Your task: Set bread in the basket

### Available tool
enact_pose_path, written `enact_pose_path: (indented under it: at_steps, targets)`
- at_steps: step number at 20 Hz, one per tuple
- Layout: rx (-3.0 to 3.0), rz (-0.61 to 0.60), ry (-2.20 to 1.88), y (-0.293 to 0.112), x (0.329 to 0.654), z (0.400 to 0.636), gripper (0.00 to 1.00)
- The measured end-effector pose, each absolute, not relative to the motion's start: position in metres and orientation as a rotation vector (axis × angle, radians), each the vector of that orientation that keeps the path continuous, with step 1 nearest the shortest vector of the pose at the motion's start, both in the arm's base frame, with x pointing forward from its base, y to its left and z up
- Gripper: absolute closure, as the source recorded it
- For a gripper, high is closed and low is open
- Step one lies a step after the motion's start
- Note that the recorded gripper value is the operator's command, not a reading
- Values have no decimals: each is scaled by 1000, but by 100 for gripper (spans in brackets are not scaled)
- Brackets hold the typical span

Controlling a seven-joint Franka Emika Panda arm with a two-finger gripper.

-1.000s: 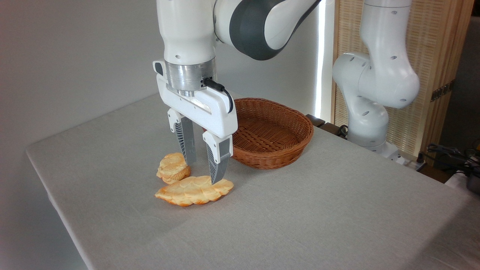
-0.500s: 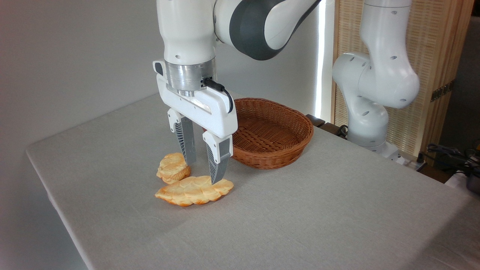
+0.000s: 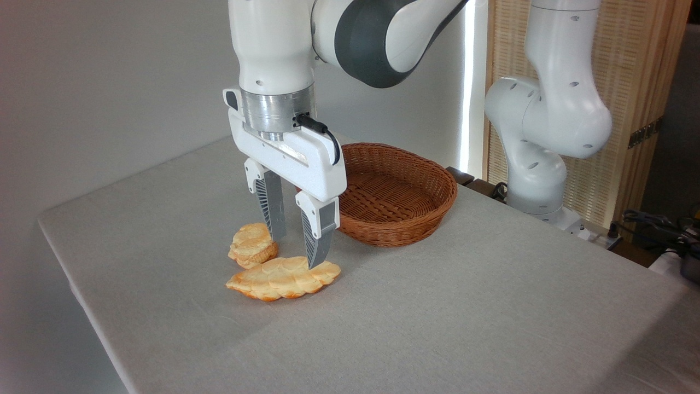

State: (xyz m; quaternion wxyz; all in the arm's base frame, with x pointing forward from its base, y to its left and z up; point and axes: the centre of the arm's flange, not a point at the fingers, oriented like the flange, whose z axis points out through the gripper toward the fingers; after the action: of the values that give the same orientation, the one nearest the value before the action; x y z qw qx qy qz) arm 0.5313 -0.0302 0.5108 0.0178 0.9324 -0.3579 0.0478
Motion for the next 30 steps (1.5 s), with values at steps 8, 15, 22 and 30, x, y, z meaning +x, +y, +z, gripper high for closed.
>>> enact_pose_path:
  at_steps: [8, 15, 22, 30]
  targets:
    - [2898, 152, -1111, -30, 532, 512, 0]
    - [2901, 163, -1108, -28, 533, 516, 0]
    - [2898, 154, -1114, -31, 534, 512, 0]
    - [2900, 160, -1109, -29, 534, 514, 0]
